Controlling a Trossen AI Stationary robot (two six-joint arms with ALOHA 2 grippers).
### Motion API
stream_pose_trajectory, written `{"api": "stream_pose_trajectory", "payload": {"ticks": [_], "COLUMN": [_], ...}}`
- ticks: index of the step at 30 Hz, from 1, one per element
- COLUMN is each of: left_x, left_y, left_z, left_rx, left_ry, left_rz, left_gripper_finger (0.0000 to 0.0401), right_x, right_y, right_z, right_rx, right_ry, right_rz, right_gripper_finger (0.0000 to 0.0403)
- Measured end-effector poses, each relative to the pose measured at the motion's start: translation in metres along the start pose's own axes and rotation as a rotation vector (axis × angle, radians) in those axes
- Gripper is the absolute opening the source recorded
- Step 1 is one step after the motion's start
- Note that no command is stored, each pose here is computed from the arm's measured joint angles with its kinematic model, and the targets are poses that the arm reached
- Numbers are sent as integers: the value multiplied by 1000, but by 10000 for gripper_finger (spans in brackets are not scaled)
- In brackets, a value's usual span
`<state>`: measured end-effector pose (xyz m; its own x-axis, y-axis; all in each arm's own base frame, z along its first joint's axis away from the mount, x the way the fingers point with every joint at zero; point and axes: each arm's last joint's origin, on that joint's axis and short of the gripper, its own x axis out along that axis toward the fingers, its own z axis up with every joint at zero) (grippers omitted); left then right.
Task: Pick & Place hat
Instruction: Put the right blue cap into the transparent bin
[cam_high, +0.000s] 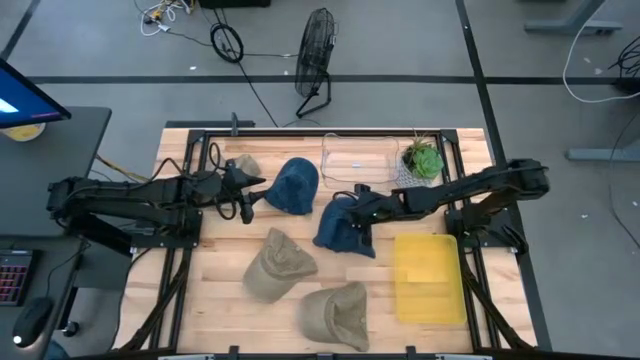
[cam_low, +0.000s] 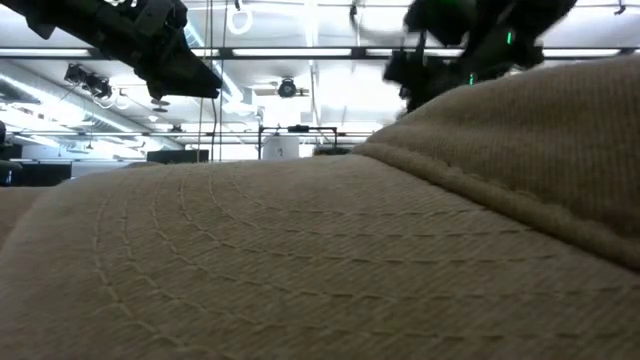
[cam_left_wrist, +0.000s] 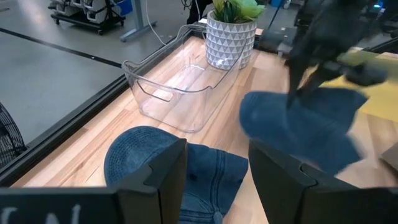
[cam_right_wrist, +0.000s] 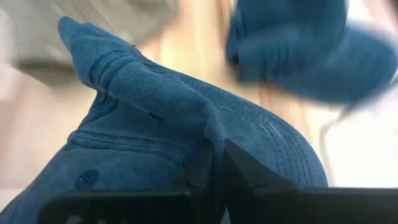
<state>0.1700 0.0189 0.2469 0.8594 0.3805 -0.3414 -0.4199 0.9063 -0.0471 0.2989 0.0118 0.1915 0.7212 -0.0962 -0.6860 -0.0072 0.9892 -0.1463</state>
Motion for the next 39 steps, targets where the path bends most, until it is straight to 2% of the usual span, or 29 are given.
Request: {"api": "stream_pose_trajectory", "payload": {"ticks": [3, 5, 7, 10, 13, 19, 27, 32, 39], "left_x": [0, 0, 0, 0, 0, 0, 0, 0, 0], "left_y": [0, 0, 0, 0, 0, 0, 0, 0, 0], "left_z": [0, 0, 0, 0, 0, 0, 0, 0, 0], "left_rx": [-1, -1, -2, -7, -28, -56, -73, -73, -73], "left_ry": [0, -1, -2, -2, 0, -1, 0, 0, 0], "left_rz": [0, 0, -1, -1, -1, -1, -1, -1, 0], "left_gripper_finger": [177, 177, 177, 177, 177, 177, 177, 177, 177], "right_x": [-24, -41, -57, -74, -86, -78, -39, -12, 8], "right_y": [-1, -6, -14, -31, -50, -88, -128, -137, -131], "right_z": [22, 38, 47, 57, 61, 47, 11, -6, -15], "right_rx": [-64, -104, -111, 3, 179, 496, 789, 856, 834], "right_ry": [-59, -115, -140, -191, -267, -272, -120, -42, 33], "right_rz": [-30, -130, -285, -546, -693, -779, -880, -898, -878], "right_gripper_finger": [14, 8, 9, 16, 18, 15, 16, 16, 16]}}
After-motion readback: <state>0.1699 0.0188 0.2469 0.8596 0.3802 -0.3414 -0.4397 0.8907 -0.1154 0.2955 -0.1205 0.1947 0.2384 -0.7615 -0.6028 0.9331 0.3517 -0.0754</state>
